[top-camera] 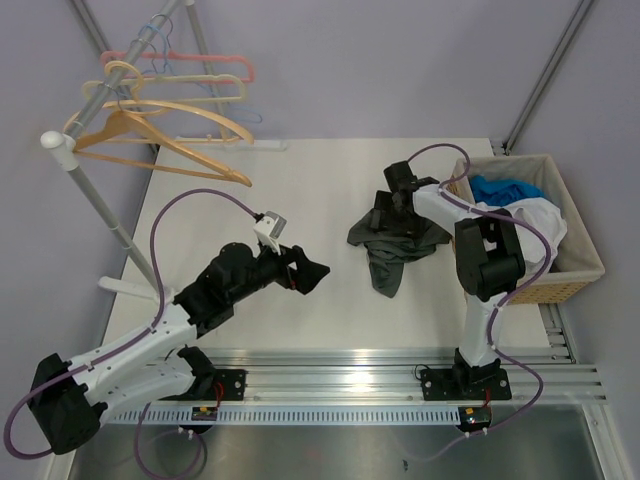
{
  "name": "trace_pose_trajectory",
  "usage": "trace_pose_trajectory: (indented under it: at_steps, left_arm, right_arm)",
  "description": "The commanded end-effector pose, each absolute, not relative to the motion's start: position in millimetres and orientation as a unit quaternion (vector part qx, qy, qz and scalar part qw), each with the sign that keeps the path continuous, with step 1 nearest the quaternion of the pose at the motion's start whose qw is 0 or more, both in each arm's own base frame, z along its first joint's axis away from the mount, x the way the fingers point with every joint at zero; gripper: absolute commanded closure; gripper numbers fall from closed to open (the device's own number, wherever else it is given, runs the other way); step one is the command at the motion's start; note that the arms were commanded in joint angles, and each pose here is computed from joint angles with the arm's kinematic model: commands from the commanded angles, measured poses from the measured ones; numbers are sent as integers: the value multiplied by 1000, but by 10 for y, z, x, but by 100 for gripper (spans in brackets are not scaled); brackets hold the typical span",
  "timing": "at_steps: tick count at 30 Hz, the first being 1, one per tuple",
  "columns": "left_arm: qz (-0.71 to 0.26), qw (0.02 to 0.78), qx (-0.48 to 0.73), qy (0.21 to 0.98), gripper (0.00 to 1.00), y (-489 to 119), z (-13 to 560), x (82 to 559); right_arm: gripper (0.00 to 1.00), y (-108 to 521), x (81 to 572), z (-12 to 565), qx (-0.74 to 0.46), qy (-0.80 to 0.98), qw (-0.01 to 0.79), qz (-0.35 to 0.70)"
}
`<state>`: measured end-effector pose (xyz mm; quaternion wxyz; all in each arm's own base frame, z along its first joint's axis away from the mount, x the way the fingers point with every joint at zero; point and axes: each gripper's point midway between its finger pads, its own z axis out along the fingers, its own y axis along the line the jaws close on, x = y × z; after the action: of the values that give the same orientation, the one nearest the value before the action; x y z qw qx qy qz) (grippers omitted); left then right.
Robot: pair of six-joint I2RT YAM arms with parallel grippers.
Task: Remove the t-shirt from the hanger
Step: Pick up the T-shirt from the center of the board.
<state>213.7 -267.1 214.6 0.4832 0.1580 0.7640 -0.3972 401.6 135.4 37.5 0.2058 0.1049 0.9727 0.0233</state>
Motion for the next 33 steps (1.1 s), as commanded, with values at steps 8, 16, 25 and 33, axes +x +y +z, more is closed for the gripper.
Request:
trace_pose_trajectory:
  at_steps: [8,16,25,33]
  left_arm:
    - [-423,508,150,735,1,-2670,2394,2105]
    - [-411,512,143,740,1,-2625,2398,2137]
    - [-371,574,78,726,1,-2252,2542,2222]
    - [-356,594,53,719,1,-2101,2563,2243]
  right_arm:
    - [4,1528,3930,14,60,988,134,53]
    - [85,1629,3899,-25,43,989,117,79]
    - [100,1950,4248,1111,25,955,234,182]
    - [100,1676,4388,3060,73,878,427,203]
